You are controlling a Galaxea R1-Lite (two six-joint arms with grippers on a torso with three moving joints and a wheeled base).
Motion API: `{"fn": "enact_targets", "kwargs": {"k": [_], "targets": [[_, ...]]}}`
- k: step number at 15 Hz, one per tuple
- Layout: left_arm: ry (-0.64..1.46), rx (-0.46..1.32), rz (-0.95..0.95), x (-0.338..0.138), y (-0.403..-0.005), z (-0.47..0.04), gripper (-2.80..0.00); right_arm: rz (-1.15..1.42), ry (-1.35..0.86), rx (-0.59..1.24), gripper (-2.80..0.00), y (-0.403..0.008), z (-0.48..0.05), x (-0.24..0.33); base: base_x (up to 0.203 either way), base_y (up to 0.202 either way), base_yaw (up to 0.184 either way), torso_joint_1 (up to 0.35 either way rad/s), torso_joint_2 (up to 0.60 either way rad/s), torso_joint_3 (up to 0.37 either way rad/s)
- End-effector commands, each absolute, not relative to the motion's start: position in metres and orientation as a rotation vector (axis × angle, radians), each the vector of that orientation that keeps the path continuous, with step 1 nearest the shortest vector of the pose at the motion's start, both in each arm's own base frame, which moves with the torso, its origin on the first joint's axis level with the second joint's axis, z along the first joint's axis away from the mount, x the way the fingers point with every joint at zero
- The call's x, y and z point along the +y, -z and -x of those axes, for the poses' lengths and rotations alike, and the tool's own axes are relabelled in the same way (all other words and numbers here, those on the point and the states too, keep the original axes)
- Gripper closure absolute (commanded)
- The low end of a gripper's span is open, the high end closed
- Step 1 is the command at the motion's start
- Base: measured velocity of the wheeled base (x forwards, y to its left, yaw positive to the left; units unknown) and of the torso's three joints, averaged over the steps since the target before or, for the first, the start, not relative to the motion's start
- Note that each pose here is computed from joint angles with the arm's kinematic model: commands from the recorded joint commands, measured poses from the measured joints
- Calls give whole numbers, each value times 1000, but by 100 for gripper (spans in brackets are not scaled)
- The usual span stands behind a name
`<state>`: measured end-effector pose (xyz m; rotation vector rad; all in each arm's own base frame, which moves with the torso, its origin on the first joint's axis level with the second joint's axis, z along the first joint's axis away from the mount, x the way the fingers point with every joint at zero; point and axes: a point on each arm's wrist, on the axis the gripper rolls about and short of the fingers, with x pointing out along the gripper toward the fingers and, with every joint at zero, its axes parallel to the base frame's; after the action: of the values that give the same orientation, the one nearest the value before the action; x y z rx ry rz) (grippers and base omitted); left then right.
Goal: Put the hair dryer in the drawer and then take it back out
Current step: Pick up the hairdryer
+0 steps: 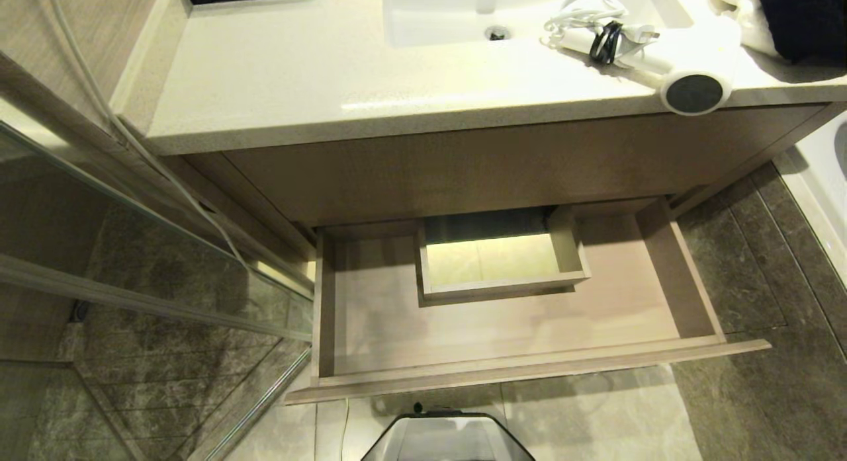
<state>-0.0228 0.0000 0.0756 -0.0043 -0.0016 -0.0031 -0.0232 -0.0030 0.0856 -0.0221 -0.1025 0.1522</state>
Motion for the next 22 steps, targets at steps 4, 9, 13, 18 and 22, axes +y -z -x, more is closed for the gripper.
{"fn": "enact_targets", "kwargs": {"k": [4, 9, 13, 18, 22], "targets": [[3, -2, 5, 0, -76, 23, 0, 24, -152, -102, 0, -74, 23, -3, 0, 0, 0, 150, -297, -139], [3, -2, 5, 0, -76, 23, 0, 18, -154, -103, 0, -74, 23, -3, 0, 0, 0, 0, 0, 0], [3, -1, 5, 0, -76, 23, 0, 17, -154, -103, 0, -74, 23, -3, 0, 0, 0, 0, 0, 0], [3, -2, 5, 0, -76, 23, 0, 36, -155, -106, 0, -74, 23, -3, 0, 0, 0, 0, 0, 0], [3, -2, 6, 0, -76, 23, 0, 70, -155, -107, 0, -74, 23, -3, 0, 0, 0, 74, 3, 85]]}}
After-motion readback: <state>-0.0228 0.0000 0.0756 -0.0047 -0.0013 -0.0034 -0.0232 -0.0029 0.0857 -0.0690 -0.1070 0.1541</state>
